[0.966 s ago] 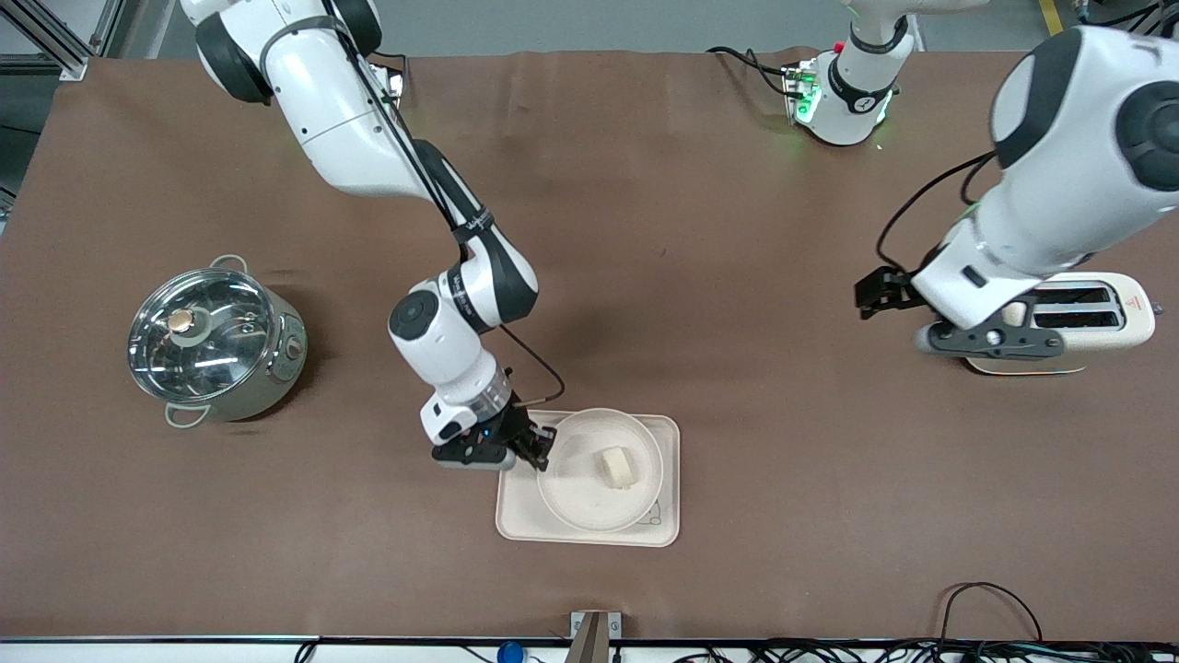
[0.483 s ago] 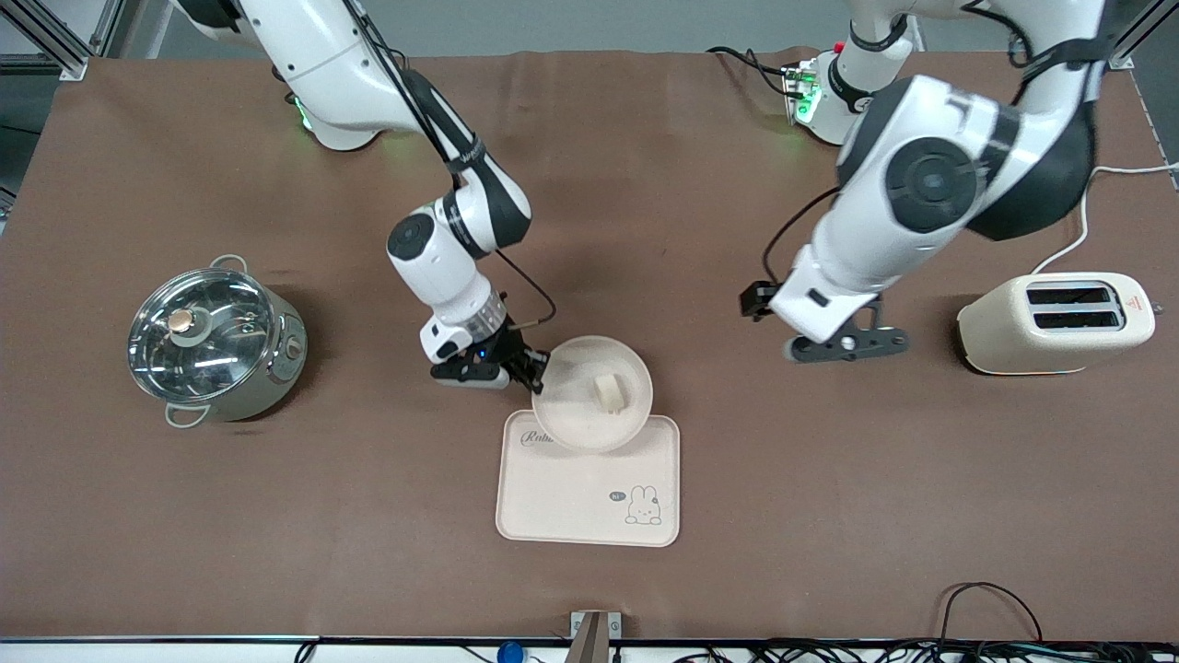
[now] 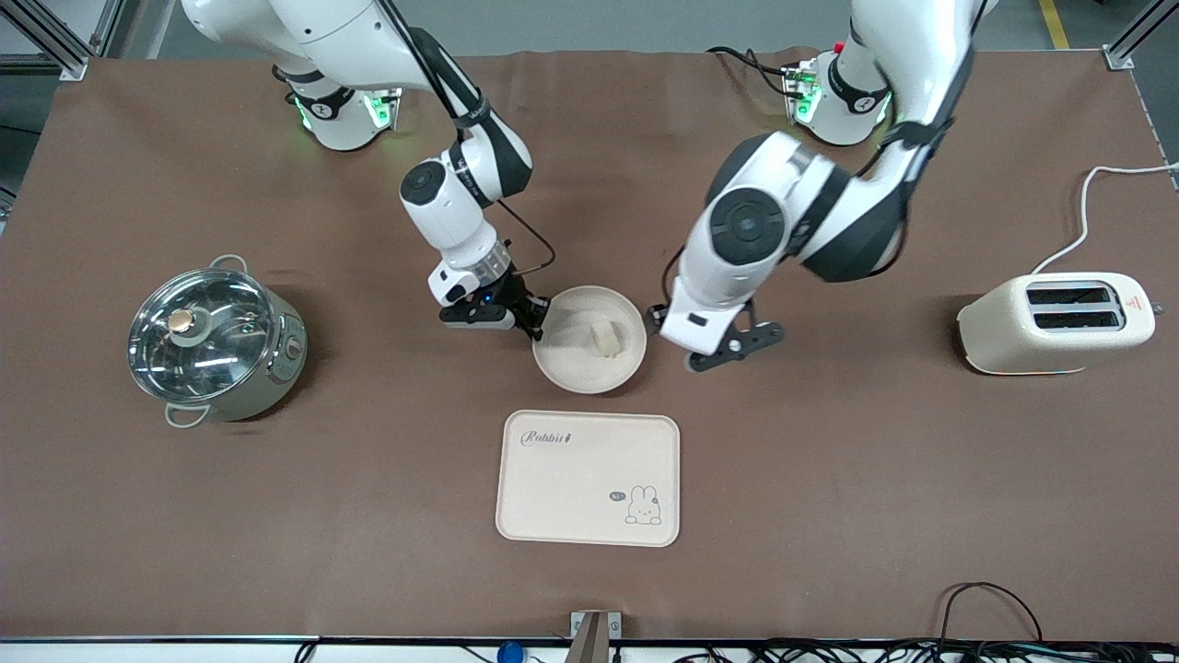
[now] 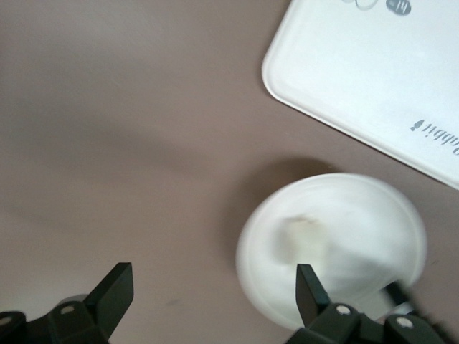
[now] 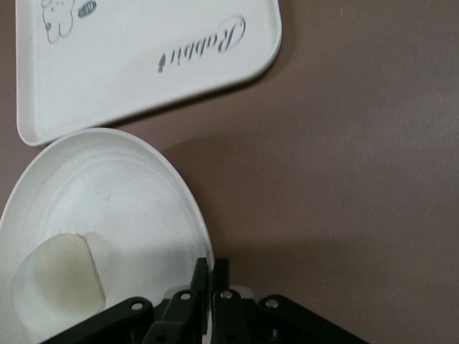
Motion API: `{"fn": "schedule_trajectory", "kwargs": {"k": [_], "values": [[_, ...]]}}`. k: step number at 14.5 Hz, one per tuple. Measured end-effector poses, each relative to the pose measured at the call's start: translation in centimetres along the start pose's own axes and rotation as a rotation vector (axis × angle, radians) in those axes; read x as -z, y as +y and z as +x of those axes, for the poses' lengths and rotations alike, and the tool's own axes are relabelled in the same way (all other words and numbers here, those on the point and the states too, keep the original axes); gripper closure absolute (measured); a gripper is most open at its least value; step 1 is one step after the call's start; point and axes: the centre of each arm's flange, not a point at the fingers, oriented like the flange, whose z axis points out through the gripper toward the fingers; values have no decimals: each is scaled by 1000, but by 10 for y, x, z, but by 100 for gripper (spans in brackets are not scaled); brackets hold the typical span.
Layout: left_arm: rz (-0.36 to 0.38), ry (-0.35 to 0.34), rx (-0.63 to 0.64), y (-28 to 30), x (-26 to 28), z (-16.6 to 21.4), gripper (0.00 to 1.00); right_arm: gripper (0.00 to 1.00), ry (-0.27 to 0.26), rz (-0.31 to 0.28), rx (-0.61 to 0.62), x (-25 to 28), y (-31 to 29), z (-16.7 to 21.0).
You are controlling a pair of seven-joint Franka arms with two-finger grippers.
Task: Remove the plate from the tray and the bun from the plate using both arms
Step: 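Slide the plate off the tray with the right gripper while the left gripper follows, then grasp the bun with the left gripper while the right gripper releases the plate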
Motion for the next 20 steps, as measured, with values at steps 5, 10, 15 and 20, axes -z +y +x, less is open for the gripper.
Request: {"fn": "schedule_trajectory", "kwargs": {"k": [5, 10, 15, 20], "values": [[-35, -11, 175, 38, -74, -24, 0, 96, -30, -3, 11, -6, -9, -31], [6, -30, 235, 33, -110, -29, 1, 93, 24, -29, -16, -26, 21, -23], [-107, -6, 313, 45, -149, -65, 7, 57, 43, -31, -58, -25, 30, -4], [-120, -10, 319, 48, -176, -76, 16, 8, 29, -33, -87, -15, 33, 12]]}}
